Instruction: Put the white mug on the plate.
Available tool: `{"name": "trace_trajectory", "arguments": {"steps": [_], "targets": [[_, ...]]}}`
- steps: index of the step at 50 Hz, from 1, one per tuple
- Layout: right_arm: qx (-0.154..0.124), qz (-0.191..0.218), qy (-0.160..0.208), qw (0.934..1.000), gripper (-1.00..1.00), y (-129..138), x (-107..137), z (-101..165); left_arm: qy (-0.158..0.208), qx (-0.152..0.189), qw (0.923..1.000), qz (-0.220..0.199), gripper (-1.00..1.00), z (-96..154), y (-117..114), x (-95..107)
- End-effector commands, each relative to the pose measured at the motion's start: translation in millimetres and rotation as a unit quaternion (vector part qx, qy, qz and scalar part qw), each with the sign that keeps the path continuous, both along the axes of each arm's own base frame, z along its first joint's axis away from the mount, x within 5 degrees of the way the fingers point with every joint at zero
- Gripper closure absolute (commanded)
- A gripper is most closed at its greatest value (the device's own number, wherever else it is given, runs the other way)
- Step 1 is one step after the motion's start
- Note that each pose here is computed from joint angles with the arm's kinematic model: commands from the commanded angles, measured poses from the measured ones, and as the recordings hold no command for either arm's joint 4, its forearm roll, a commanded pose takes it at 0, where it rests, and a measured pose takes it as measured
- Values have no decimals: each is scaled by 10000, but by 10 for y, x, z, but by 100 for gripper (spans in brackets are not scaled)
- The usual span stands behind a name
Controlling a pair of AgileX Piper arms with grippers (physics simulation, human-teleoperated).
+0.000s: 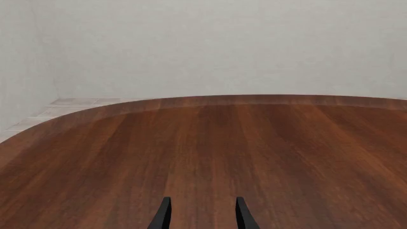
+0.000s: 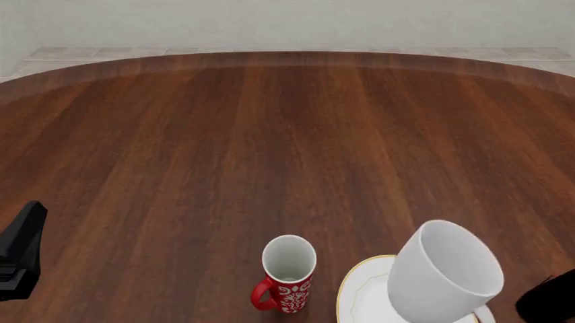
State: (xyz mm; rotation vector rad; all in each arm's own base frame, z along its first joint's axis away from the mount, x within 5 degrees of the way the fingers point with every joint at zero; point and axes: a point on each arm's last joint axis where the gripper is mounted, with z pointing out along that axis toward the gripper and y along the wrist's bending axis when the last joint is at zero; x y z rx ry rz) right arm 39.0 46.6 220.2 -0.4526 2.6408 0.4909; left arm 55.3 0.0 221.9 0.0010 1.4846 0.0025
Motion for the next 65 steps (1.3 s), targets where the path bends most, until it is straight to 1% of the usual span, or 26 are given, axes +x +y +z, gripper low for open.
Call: {"name": "trace_trajectory", "arguments": {"steps": [1,25,40,65], "targets": [[-28,-1,55,10000,100,20,10,-61,-2,1,10000,18,-100,-20,2,4],[-125,-78,179,9997,100,19,13,-197,0,-1,10000,36,-100,-26,4,-1],[-246,-59,270,9993,100,50,36,-299,-1,0,10000,36,-100,-31,4,0],[-315,-39,320,9990,100,63,46,-348,0,0,10000,37,-100,-35,4,1]]}}
